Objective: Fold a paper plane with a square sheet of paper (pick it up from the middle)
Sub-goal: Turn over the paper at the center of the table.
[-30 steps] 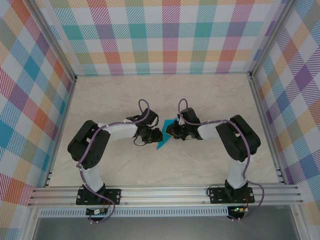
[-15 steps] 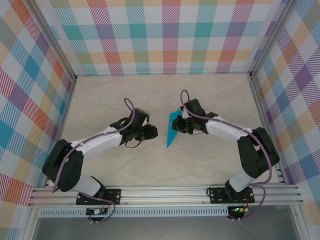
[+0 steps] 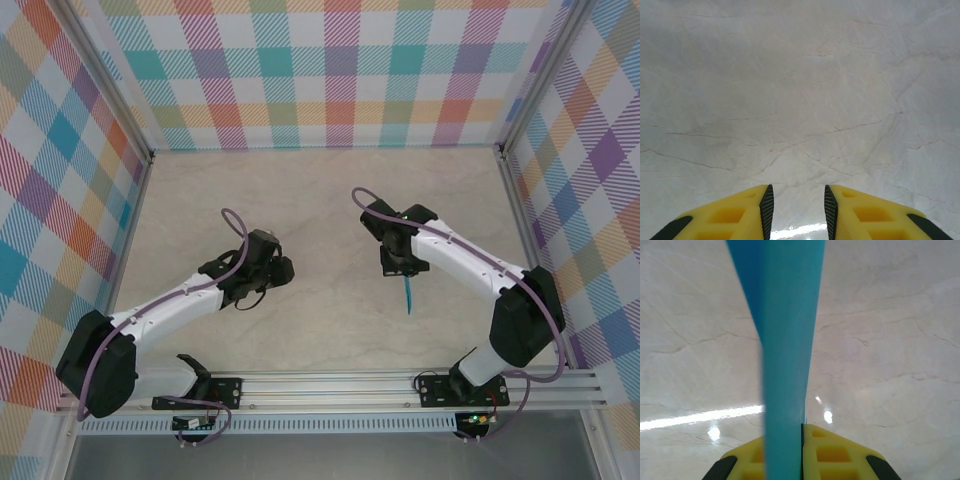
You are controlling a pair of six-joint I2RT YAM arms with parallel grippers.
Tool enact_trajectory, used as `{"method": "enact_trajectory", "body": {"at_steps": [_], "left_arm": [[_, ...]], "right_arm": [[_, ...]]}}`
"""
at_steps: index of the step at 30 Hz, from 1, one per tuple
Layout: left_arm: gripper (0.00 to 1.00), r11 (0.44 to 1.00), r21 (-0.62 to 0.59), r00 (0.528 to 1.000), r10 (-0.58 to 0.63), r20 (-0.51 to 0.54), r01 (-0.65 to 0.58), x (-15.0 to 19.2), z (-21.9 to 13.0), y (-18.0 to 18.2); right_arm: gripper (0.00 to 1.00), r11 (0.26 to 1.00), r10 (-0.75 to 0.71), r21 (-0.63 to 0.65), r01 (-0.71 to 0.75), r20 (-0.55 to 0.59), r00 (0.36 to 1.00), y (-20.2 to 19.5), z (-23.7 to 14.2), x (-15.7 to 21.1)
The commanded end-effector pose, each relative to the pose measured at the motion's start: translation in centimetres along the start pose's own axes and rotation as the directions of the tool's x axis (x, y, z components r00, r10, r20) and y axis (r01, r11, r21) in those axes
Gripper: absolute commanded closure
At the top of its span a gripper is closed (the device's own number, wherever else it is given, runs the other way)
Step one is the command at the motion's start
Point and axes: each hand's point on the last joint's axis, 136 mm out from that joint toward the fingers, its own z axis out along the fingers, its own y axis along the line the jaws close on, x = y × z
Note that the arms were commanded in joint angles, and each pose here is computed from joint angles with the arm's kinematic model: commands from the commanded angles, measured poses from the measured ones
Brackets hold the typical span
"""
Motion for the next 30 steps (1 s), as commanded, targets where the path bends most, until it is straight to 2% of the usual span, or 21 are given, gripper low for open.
{"method": "enact_trajectory", "body": {"at_steps": [1, 9, 21, 26, 30], "left_arm": [[0.65, 0.999, -0.034, 1.0, -0.018, 0.024, 0.019, -0.3, -0.4, 1.0], [0.65, 0.998, -0.044, 0.997, -0.042, 0.063, 0.044, -0.1, -0.8, 2.1], [0.62, 0.997, -0.062, 0.995, -0.05, 0.09, 0.055, 0.1, -2.1, 3.1], [0.61, 0.997, -0.036, 0.991, -0.057, 0.117, 0.061, -0.4, -3.1, 2.7], [0.6, 0.998, -0.03, 0.993, -0.057, 0.107, 0.06, -0.3, -3.2, 2.6]], "right_arm": [[0.93, 0.994, -0.009, 0.11, 0.011, -0.018, 1.0, -0.7, -0.3, 0.5], [0.92, 0.982, -0.027, 0.182, 0.038, -0.066, 0.997, 2.6, 1.1, 1.0], [0.9, 0.981, -0.016, 0.192, 0.038, -0.116, 0.993, 10.6, 5.1, -0.6], [0.89, 0.986, -0.036, 0.154, 0.058, -0.141, 0.989, 14.3, 6.4, -0.5], [0.83, 0.992, -0.051, 0.109, 0.068, -0.154, 0.987, 16.6, 6.5, -0.5]]}}
